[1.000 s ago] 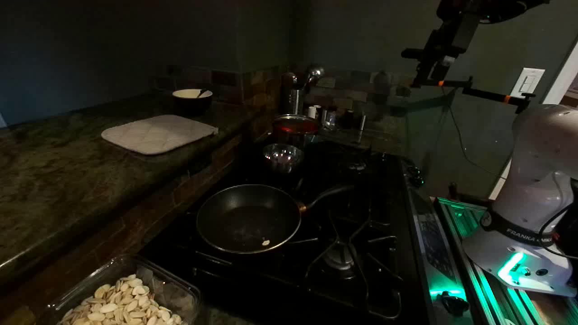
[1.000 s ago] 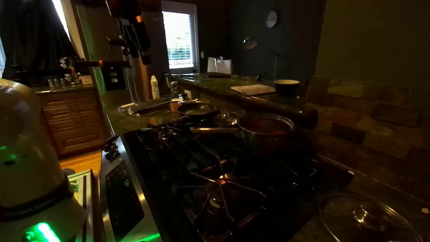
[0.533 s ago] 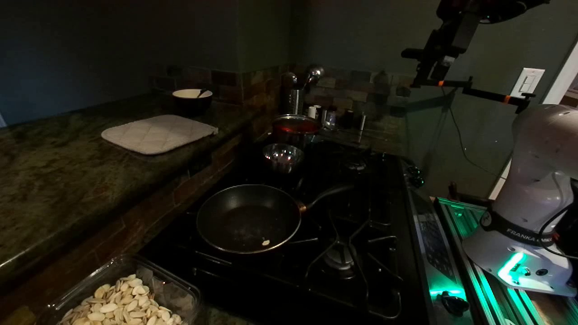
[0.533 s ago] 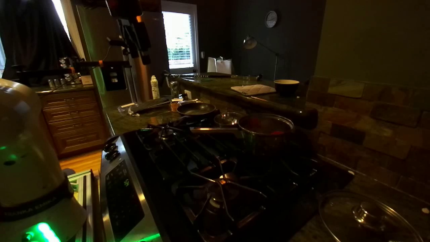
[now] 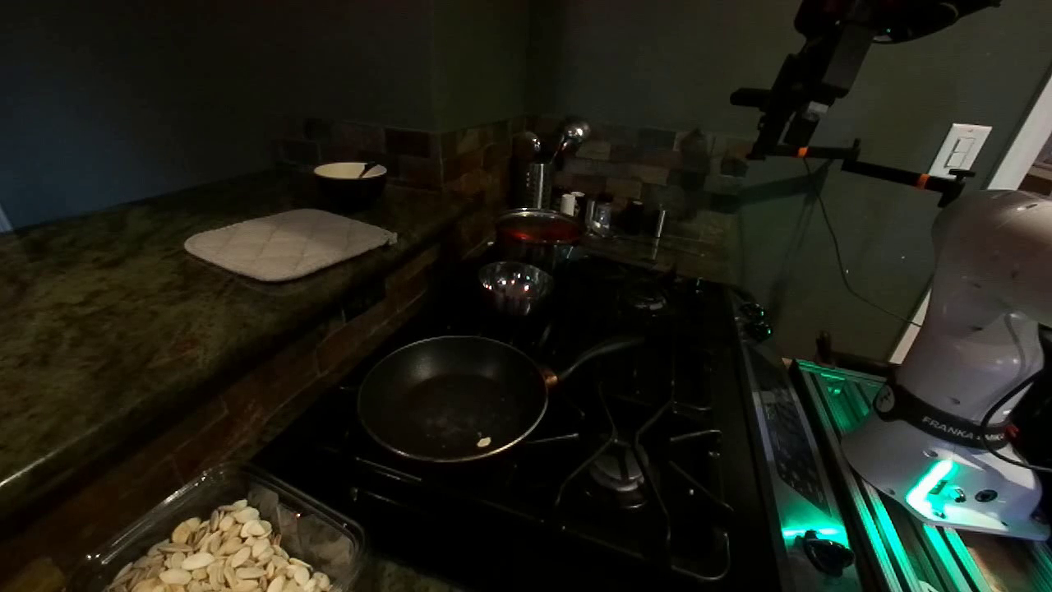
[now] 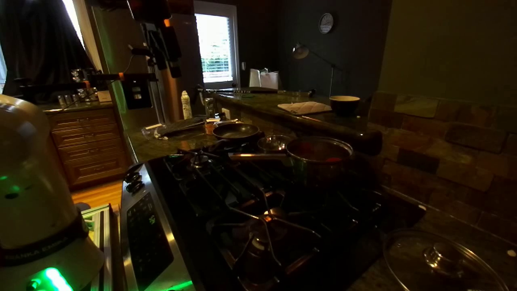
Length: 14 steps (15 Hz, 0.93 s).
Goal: Remove the orange cup from the pot and put it on the pot holder on the counter
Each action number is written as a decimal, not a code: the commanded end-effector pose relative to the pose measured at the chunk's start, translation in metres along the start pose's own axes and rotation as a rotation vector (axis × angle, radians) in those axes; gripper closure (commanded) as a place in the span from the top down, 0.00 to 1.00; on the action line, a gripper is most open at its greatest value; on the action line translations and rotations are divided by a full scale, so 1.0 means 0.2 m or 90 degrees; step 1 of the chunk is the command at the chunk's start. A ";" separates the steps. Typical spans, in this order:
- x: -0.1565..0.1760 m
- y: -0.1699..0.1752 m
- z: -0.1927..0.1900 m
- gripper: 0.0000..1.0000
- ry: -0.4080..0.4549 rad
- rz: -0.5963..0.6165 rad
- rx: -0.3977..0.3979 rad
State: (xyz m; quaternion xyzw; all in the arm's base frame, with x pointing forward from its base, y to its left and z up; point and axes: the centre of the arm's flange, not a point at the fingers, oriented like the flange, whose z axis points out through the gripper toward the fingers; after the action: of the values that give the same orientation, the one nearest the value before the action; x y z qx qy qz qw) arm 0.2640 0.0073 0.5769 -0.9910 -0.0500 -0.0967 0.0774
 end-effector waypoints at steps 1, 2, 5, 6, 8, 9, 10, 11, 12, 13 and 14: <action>0.07 0.02 0.02 1.00 -0.001 0.007 -0.013; 0.09 0.03 0.03 1.00 0.000 0.008 -0.020; 0.24 0.11 0.07 1.00 0.009 0.013 -0.038; 0.30 0.13 0.10 1.00 0.010 0.015 -0.044; 0.41 0.21 0.16 1.00 -0.003 0.021 -0.063; 0.47 0.27 0.18 1.00 -0.009 0.028 -0.072; 0.51 0.32 0.21 1.00 -0.019 0.036 -0.081; 0.57 0.39 0.24 1.00 -0.022 0.046 -0.095; 0.61 0.44 0.27 1.00 -0.026 0.052 -0.103; 0.66 0.50 0.29 1.00 -0.026 0.058 -0.114; 0.71 0.55 0.31 1.00 -0.028 0.064 -0.123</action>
State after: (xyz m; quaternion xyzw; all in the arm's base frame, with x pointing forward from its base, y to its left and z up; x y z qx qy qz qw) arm 0.3815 -0.0548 0.5343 -0.9961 -0.0008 -0.0876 0.0042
